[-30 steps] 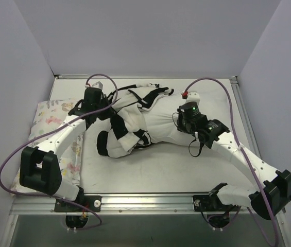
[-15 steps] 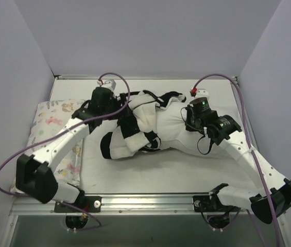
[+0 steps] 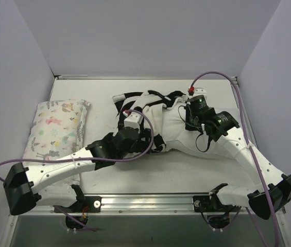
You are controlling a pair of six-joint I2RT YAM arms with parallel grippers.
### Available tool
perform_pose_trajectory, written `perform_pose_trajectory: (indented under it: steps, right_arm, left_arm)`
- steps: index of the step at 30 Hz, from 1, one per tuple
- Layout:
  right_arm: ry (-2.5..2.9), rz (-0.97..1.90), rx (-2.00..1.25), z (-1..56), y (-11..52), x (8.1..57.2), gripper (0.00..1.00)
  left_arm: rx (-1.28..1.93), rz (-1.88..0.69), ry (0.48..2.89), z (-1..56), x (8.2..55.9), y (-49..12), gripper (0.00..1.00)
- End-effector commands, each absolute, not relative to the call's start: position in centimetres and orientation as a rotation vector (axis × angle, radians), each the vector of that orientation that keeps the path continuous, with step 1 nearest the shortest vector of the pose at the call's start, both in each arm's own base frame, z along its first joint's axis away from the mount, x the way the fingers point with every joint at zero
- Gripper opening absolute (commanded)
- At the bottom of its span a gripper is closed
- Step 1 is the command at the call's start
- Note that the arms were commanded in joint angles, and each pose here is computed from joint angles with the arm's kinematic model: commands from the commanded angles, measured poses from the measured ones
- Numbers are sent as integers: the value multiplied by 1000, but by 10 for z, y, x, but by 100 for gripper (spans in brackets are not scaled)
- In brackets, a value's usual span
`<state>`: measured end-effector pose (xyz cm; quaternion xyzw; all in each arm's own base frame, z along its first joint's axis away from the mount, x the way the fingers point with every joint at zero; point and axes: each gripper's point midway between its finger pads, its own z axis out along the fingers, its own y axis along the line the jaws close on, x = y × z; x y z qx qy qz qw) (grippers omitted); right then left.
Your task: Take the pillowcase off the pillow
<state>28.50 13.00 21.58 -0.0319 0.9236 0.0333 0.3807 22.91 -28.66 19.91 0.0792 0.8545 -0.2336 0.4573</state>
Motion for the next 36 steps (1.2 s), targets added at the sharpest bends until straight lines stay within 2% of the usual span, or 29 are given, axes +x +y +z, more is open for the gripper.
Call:
perform_pose_trajectory:
  steps: [1,3,5,9,16,20,29,34,35,36]
  right_arm:
    - [2233,103,-49,252,136,299,0]
    - [2236,101,-57,251,137,297,0]
    - [2231,92,-55,253,134,296,0]
    - [2218,81,-44,260,125,294,0]
    - [2210,84,-1,264,110,296,0]
    - [2202,124,27,269,106,295,0]
    - [2187,170,50,276,98,288,0]
    - [2229,213,-5,263,106,285,0]
    - [2246,242,-35,257,113,286,0]
    - [2260,268,-67,251,120,286,0]
  left_arm:
    - [82,-519,2050,194,248,-299,98]
    - [-1,-458,2035,187,258,-292,98]
    - [-48,-372,2032,179,266,-282,91]
    - [-284,-136,2094,154,288,-218,0]
    - [-653,8,2053,128,304,-94,0]
    - [-801,2,2063,107,311,-54,0]
    - [-859,27,2110,96,352,-42,0]
    - [-713,-143,2151,103,372,-75,1]
    - [-628,-224,2135,110,383,-89,11]
    - [-545,-333,2180,104,386,-110,34]
